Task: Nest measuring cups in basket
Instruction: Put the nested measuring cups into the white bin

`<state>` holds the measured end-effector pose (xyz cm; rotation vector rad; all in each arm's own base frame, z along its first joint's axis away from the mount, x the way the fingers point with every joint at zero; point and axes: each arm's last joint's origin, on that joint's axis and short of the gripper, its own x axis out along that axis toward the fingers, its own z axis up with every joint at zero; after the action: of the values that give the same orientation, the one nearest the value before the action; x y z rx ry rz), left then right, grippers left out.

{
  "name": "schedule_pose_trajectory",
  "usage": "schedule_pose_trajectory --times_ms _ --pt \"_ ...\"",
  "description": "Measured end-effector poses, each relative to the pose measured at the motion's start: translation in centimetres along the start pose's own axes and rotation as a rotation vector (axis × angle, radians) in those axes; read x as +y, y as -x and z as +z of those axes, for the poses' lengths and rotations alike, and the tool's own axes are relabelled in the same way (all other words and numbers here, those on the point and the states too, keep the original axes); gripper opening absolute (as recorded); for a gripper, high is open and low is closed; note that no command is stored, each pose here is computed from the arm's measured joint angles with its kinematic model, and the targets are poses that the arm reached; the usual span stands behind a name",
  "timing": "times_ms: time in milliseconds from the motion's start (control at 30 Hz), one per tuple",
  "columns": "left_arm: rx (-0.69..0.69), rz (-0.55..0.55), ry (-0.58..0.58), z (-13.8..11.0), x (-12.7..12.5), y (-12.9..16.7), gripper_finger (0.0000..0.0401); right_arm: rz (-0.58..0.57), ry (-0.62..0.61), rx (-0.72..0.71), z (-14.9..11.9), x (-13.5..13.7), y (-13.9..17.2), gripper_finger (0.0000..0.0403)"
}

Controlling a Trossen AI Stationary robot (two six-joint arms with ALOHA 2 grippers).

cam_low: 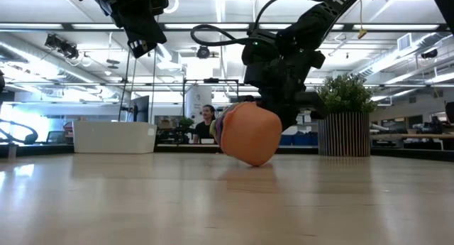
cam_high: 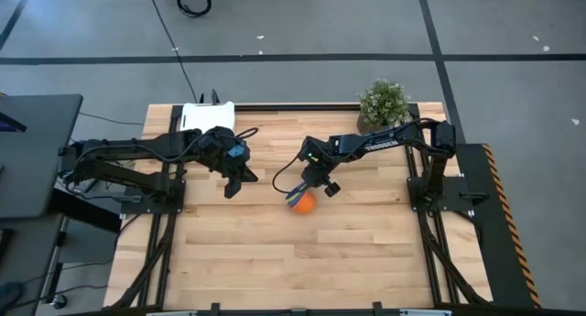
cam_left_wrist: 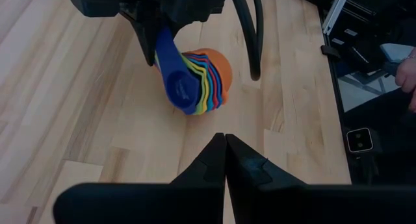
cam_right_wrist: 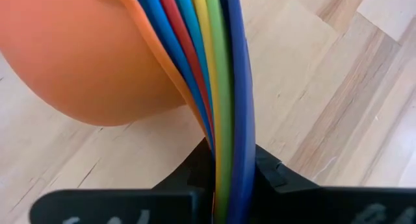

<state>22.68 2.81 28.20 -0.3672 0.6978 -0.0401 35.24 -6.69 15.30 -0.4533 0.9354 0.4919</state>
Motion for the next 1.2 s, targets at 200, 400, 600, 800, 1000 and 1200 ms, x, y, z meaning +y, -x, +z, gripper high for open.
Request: schedule_pose_trajectory --times_ms 200,400,600,800,1000,1200 --pt "0.0 0.0 0.001 0.0 0.0 0.0 0.0014 -0.02 0.0 0.004 0.0 -0.1 0.0 0.0053" --pt "0.0 0.0 0.0 0.0 0.0 0.0 0.0014 -0.044 -0.044 0.025 0.0 -0.2 0.0 0.0053" --pt "0.0 0.0 0.0 0.0 0.0 0.0 0.0014 -0.051 -0.12 0.038 -0.1 -0.2 0.0 0.0053" --pt "0.0 0.0 0.0 0.0 0.0 0.0 0.0014 -0.119 -0.132 0.083 -0.1 -0.4 0.3 0.0053" --pt "0.0 0.0 0.0 0.0 0.0 0.0 0.0014 -0.137 -0.15 0.101 0.5 -0.7 1.1 0.0053" --pt "-0.004 -0.001 0.0 0.0 0.0 0.0 0.0014 -0.183 -0.149 0.128 1.9 -1.7 2.5 0.0053"
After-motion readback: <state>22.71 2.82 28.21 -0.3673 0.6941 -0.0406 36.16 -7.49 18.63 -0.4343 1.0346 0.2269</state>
